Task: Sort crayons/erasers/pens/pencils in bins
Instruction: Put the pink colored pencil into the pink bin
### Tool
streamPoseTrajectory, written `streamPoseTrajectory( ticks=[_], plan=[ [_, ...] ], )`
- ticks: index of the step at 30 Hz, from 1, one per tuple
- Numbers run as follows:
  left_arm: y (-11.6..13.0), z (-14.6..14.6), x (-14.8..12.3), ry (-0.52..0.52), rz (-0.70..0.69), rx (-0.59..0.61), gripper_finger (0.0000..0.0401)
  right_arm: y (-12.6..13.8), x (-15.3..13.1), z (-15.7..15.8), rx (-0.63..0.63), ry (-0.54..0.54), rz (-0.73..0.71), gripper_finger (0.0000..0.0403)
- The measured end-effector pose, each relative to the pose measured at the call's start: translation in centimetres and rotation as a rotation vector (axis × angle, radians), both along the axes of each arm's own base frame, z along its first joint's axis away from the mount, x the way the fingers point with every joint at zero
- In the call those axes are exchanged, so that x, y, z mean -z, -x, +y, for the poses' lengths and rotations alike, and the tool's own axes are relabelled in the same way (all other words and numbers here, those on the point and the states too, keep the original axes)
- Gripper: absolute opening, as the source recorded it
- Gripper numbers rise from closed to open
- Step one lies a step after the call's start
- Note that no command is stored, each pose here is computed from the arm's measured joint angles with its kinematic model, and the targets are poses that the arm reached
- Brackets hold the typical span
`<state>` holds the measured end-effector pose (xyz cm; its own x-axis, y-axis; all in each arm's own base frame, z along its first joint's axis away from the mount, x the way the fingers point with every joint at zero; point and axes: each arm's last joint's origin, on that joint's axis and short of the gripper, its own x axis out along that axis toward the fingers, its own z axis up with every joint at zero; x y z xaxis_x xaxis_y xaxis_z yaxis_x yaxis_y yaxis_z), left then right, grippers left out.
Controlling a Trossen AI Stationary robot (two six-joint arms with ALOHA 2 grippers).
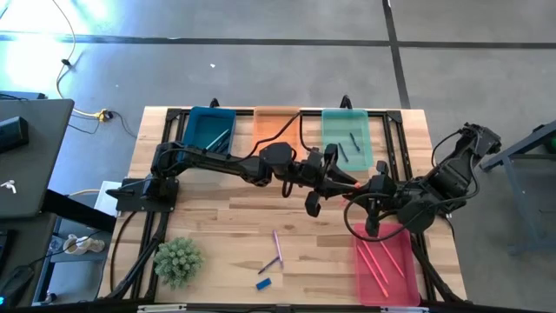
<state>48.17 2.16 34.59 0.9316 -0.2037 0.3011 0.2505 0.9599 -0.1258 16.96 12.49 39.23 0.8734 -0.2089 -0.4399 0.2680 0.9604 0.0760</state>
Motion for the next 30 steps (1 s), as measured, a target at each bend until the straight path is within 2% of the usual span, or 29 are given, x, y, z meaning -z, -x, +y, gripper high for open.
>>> streamPoseTrajectory(
  ticks=[14, 20, 26, 30],
  plan=[
    [-0.1, 0.1, 0.4, -0.010, 0.043, -0.010, 0.0138, 0.0, 0.0, 0.1, -0.010, -0.033, 0.007, 0.0011],
    [-0.2, 0.3, 0.7, -0.081, 0.056, -0.019, 0.0141, 0.5, -0.2, -0.3, 0.003, -0.058, 0.007, 0.0011],
    [-0.4, 0.3, 1.6, -0.079, 0.153, -0.011, 0.0138, 1.3, -1.1, -1.0, 0.034, -0.073, 0.047, 0.0011],
    [-0.4, 0.4, 2.1, -0.120, 0.196, -0.018, 0.0138, 1.8, -1.7, -1.4, 0.019, -0.073, 0.072, 0.0011]
  ],
)
